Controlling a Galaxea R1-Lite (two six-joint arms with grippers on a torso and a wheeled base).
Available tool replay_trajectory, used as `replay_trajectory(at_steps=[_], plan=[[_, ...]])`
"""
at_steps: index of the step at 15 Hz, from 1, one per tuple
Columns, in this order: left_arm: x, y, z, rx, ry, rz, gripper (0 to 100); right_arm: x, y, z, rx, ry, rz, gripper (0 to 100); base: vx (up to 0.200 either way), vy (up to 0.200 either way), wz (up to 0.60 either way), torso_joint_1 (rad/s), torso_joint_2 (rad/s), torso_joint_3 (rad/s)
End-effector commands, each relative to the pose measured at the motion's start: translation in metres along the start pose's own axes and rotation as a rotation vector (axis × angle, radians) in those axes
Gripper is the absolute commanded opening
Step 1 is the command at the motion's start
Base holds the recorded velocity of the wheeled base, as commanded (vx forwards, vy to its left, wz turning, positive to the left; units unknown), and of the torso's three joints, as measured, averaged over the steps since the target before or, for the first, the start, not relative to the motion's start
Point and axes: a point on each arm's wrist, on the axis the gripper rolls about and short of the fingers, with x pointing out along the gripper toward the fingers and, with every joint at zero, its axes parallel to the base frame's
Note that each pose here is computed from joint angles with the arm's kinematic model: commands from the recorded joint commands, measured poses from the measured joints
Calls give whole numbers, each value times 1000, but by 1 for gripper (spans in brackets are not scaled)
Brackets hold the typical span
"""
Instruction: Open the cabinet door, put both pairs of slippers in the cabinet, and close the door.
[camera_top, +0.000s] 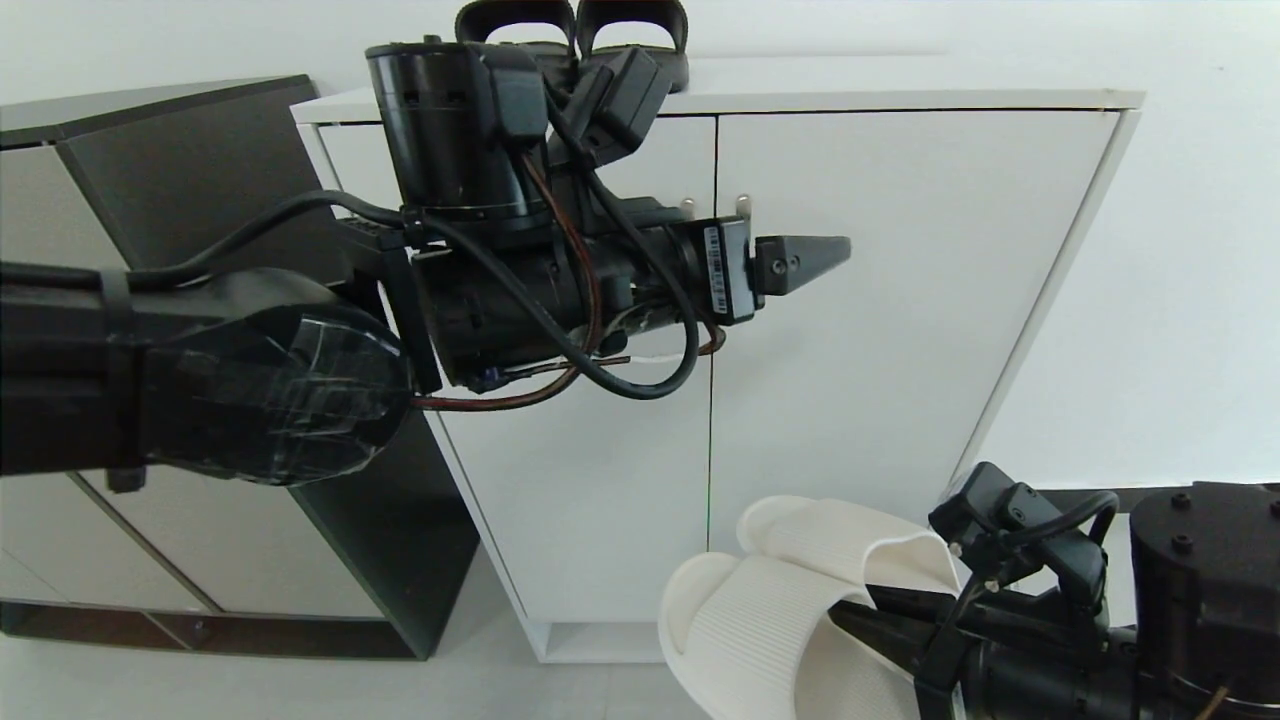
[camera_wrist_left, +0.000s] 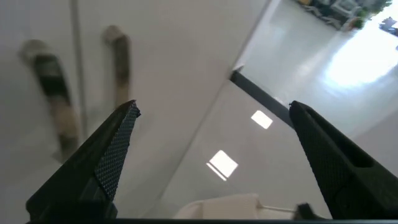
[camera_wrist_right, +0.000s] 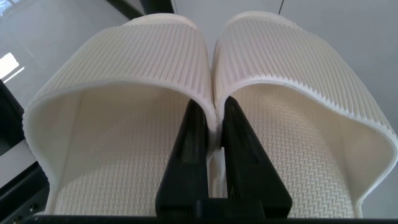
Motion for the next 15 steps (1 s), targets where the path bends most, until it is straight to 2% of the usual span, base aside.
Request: replay_trajectory(at_steps=[1, 4, 6, 9, 12, 14, 15], plan=[[8, 6, -7, 6, 13, 27, 100, -1, 0, 1, 0, -6, 1, 0, 0, 0, 0, 0, 0, 0], [6, 13, -1, 9, 0, 48, 100, 1, 0, 0, -1, 2, 2, 0, 0, 0, 0, 0, 0, 0], [7, 16, 0, 4, 20, 61, 100, 0, 1, 0, -1, -3, 5, 0, 0, 0, 0, 0, 0, 0], [20, 28, 2, 5, 8, 81, 100, -1, 1, -2, -2, 6, 4, 0, 0, 0, 0, 0, 0, 0], [32, 36, 0, -5, 28, 94, 100, -1, 1, -2, -1, 8, 4, 0, 0, 0, 0, 0, 0, 0], [38, 38, -1, -5, 31, 93, 100, -1, 1, -2, -2, 3, 3, 0, 0, 0, 0, 0, 0, 0], [39, 39, -2, -10, 49, 94, 100, -1, 1, -2, -2, 3, 3, 0, 0, 0, 0, 0, 0, 0]])
